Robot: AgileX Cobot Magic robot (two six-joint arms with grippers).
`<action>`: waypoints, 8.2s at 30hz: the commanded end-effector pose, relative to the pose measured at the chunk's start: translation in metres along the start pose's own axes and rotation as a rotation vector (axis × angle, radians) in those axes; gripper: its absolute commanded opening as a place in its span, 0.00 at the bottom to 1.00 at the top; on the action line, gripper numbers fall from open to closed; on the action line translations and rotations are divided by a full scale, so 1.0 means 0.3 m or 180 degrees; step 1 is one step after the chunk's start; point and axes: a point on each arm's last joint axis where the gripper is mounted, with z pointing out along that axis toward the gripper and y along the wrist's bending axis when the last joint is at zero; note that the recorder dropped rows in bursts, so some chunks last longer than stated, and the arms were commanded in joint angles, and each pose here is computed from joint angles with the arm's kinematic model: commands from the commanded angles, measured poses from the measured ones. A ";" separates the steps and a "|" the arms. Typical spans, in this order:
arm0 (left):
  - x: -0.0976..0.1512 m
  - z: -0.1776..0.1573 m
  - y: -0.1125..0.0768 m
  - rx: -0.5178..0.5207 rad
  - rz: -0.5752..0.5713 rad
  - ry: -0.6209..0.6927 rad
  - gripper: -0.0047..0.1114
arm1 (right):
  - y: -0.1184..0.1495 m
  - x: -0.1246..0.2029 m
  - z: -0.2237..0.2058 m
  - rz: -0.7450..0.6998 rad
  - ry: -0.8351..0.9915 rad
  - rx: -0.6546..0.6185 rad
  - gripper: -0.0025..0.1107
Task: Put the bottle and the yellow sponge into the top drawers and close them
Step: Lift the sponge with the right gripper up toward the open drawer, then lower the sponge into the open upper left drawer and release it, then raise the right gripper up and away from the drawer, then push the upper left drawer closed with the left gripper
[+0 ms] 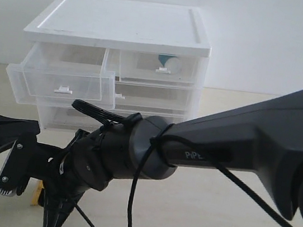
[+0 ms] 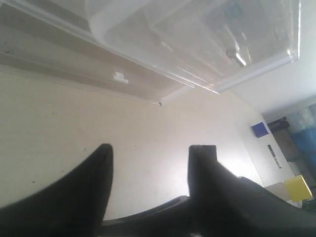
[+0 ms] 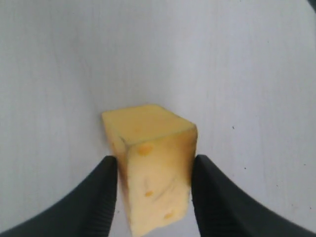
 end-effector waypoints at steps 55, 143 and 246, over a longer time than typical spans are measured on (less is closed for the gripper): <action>-0.003 -0.004 0.002 -0.0023 -0.0002 -0.0051 0.42 | 0.005 -0.041 -0.072 0.0462 0.0022 -0.0125 0.02; 0.035 0.024 -0.031 0.0151 -0.0092 0.0264 0.42 | -0.570 0.082 -0.756 0.2705 -0.0172 0.0783 0.50; -0.368 0.156 -0.139 0.0640 0.0131 0.0302 0.07 | -0.392 0.222 -0.734 0.2706 -0.0359 0.0927 0.23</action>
